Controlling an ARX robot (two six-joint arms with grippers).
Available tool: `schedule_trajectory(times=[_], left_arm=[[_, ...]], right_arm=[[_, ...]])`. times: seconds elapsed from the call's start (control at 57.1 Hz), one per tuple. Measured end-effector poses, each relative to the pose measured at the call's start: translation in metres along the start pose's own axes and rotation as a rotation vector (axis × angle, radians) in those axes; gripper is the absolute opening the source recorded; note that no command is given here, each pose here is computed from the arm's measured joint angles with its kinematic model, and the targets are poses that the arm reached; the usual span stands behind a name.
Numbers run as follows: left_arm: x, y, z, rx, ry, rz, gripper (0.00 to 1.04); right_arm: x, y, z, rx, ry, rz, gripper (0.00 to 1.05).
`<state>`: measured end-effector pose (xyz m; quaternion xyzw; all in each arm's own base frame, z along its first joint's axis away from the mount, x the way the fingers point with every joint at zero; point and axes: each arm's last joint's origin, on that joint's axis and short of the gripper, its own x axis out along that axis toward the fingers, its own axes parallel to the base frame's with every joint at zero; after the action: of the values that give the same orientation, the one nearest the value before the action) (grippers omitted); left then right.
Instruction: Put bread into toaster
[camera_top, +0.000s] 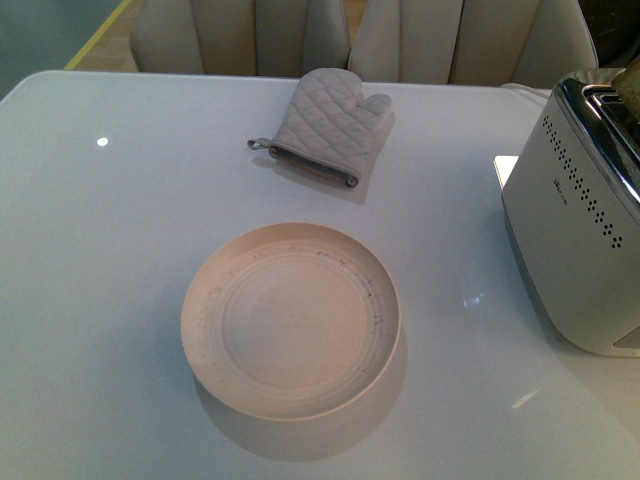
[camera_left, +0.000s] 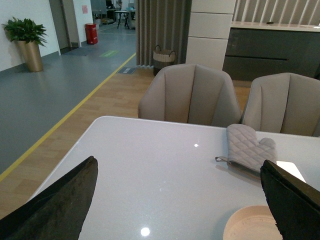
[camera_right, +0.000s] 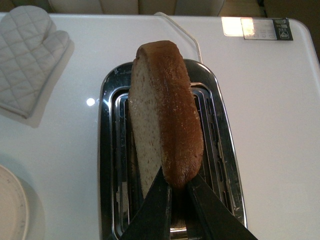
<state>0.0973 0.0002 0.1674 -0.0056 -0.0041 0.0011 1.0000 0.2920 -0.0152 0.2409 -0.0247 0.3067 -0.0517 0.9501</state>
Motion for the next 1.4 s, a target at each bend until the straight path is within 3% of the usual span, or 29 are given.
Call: schedule_trajectory(times=[0.596,0.911,1.174,1.402], left_arm=[[0.000,0.000,0.000,0.000,0.000,0.000,0.97],[0.000,0.000,0.000,0.000,0.000,0.000,0.97],[0.000,0.000,0.000,0.000,0.000,0.000,0.97],[0.000,0.000,0.000,0.000,0.000,0.000,0.97]], right_arm=[[0.005,0.011,-0.024,-0.028,0.079,-0.007,0.03],[0.026,0.017,-0.053,-0.006,0.144,-0.011,0.03],[0.027,0.016,-0.070,0.007,0.169,-0.007,0.43],[0.012,0.012,-0.061,0.063,0.063,0.012,0.78]])
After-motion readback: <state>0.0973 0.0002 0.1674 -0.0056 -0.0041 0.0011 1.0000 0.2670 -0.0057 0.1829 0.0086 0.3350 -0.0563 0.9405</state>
